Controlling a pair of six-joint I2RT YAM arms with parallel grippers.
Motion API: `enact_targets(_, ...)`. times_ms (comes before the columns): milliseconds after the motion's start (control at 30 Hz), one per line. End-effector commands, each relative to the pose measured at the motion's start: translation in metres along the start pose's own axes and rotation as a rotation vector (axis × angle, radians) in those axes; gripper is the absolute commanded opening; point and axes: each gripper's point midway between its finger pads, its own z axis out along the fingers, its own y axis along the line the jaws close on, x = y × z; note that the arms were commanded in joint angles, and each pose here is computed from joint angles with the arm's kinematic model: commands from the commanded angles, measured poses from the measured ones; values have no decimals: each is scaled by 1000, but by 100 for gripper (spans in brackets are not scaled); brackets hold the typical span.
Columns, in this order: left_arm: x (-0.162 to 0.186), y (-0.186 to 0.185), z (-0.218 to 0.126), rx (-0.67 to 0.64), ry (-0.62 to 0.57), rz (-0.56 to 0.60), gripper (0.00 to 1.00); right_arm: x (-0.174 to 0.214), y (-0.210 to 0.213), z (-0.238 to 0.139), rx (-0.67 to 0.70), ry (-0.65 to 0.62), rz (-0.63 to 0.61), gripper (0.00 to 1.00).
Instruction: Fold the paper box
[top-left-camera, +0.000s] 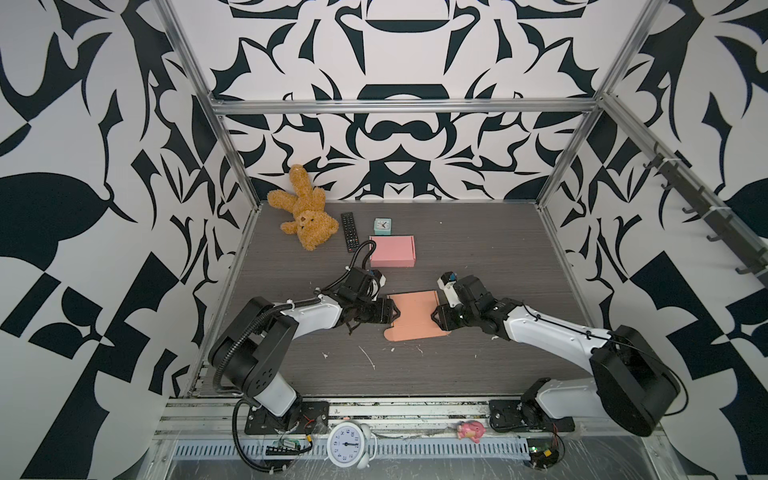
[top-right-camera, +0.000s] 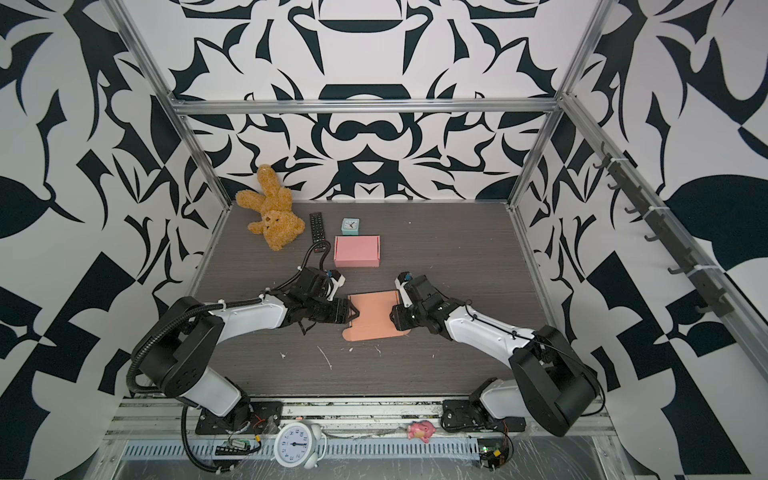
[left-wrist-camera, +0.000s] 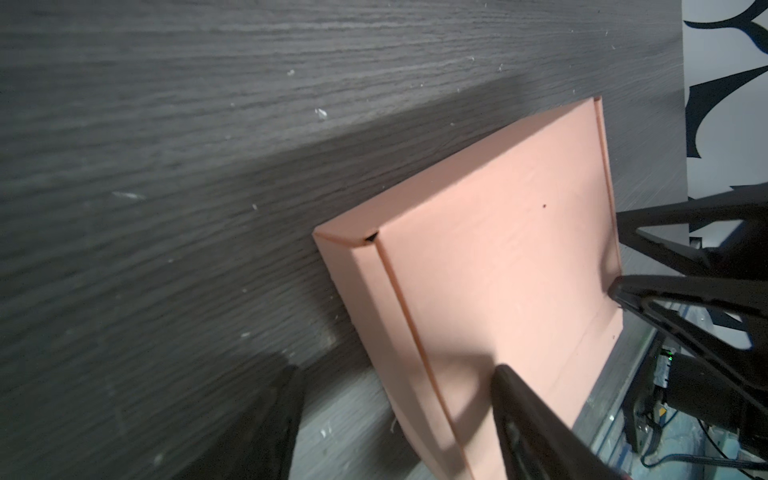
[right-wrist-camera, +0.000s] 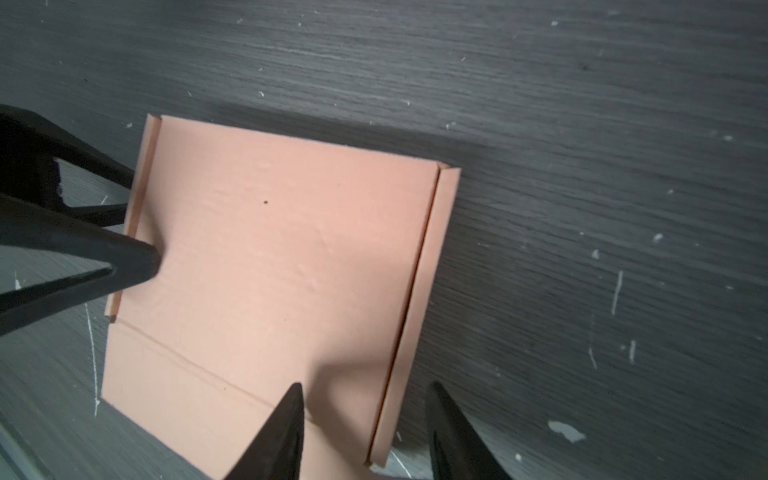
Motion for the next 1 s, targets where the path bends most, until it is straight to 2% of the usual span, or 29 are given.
enact_targets(0,7,9,5,-42,38,-6,74,-5,8,-1,-20,-29,0,49)
enact_targets(600,2,17,-1,-52,21,-12,70,3,34,-4,-82,-41,0,49)
enact_targets(967,-5,9,-19,-49,-16,26,72,1,18,-22,23,-66,-12,52)
